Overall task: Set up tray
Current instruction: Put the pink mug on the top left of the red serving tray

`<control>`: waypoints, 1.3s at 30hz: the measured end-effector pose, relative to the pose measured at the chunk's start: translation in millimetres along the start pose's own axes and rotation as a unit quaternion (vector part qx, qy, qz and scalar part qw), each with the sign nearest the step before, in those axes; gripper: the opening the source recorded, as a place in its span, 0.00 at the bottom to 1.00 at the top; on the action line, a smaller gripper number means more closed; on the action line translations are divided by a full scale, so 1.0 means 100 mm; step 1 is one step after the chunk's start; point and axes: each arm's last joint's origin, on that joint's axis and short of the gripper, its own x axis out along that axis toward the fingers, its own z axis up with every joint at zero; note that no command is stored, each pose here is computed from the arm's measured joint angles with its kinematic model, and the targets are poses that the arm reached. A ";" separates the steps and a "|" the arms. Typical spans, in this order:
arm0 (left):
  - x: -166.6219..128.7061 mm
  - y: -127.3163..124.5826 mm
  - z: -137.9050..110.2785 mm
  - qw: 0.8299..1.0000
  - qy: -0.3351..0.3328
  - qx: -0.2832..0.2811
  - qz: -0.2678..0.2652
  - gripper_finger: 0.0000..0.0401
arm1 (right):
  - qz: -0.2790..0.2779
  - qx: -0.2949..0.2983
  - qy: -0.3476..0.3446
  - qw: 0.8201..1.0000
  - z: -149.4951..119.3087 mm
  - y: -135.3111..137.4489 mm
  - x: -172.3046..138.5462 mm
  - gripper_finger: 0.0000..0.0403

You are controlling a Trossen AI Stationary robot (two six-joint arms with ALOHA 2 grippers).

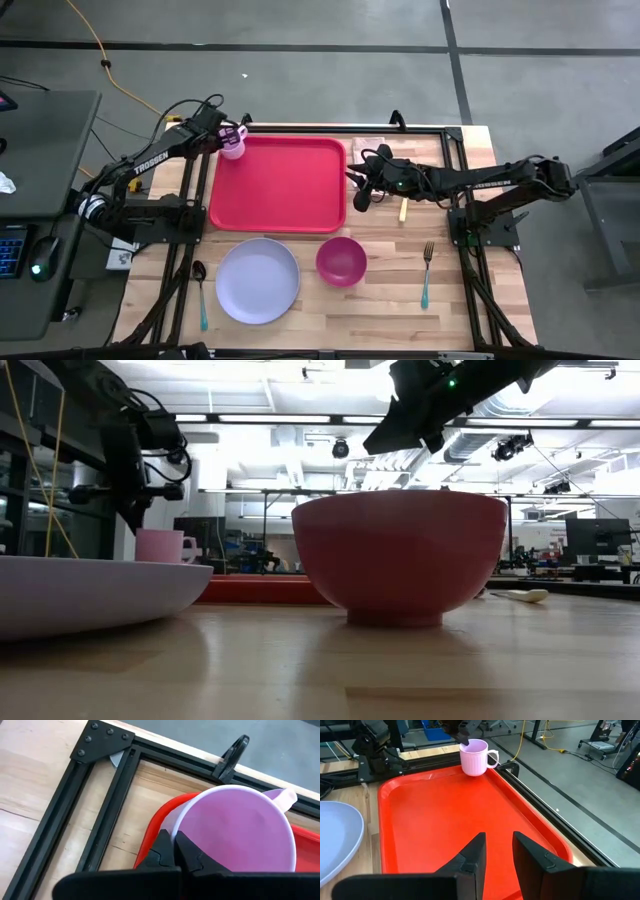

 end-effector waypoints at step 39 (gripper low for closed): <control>0.17 -0.06 -0.03 0.998 0.014 -0.053 0.022 0.03 | -0.003 0.012 -0.001 1.000 0.00 0.00 0.00 0.18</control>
